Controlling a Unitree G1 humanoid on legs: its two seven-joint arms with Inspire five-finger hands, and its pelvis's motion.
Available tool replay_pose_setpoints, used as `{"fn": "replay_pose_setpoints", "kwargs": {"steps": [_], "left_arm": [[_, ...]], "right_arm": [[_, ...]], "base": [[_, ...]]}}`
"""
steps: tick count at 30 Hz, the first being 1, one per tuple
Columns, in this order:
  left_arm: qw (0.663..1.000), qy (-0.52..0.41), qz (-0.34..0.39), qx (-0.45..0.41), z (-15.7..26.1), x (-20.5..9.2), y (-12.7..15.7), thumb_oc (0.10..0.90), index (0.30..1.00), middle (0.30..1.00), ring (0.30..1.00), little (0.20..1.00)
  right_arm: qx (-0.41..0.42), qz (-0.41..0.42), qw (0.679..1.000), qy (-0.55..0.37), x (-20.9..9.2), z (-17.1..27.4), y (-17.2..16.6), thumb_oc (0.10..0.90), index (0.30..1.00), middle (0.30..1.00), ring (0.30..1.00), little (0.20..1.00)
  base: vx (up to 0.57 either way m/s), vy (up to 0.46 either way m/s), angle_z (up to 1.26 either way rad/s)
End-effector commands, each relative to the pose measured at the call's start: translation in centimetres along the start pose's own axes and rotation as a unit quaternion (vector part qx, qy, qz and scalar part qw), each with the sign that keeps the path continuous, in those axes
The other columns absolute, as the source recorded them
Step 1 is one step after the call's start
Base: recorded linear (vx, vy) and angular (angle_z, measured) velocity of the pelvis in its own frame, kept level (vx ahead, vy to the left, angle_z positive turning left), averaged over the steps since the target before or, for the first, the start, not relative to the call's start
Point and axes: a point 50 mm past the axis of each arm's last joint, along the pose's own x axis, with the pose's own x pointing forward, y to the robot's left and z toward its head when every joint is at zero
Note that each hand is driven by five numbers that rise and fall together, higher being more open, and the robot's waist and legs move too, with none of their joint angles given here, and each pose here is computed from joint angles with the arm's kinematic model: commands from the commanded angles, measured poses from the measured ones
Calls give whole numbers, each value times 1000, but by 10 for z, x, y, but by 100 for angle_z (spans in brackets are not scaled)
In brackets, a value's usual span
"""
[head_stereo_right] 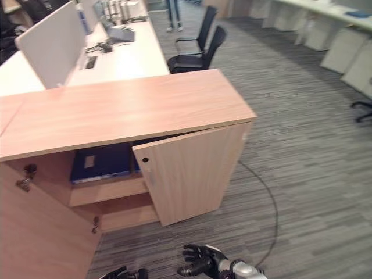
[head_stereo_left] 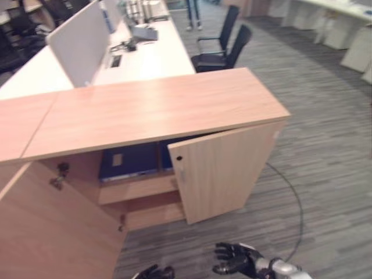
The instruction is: Put the empty folder in the office cabinet
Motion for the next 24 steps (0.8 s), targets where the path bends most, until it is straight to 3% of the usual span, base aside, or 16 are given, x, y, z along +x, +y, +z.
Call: {"fn": "replay_pose_setpoints", "kwargs": {"steps": [1,5,10,12,13,15,17,20,22,24], "left_arm": [[999,29,30,-5,-15,-4,15,800,900,900,900,900],[999,35,35,-22,-18,-4,16,800,900,900,900,900],[998,42,39,-33,-22,-5,18,800,900,900,900,900],[996,54,46,-49,-28,-7,23,800,900,900,900,900],[996,59,52,-50,-30,-8,26,800,900,900,900,900],[995,63,52,-51,-32,-8,27,800,900,900,900,900],[994,71,50,-64,-36,-9,28,800,900,900,900,900],[994,76,49,-65,-38,-10,28,800,900,900,900,900],[992,91,55,-72,-46,-12,31,800,900,900,900,900],[991,95,57,-74,-48,-13,33,800,900,900,900,900]], "right_arm": [[-35,-34,997,-55,10,42,1,800,900,900,900,900],[22,-103,994,27,3,-1,-21,800,900,900,900,900],[63,-134,988,53,-6,-23,-31,800,900,900,900,900],[115,-163,978,68,-15,-44,-37,800,900,900,900,900],[195,-183,961,75,-22,-64,-39,800,900,900,900,900],[235,-190,951,69,-24,-69,-39,800,900,900,900,900],[339,-224,912,59,-33,-86,-43,800,900,900,900,900],[365,-236,899,52,-35,-90,-44,800,900,900,900,900],[428,-259,865,40,-41,-101,-44,800,900,900,900,900],[433,-262,861,43,-43,-105,-43,800,900,900,900,900]], "base": [[18,11,106],[64,56,56],[56,80,51],[22,184,61],[-2,222,48],[-7,166,86],[-10,203,70],[-8,115,18],[-27,235,28],[-13,119,56]]}}
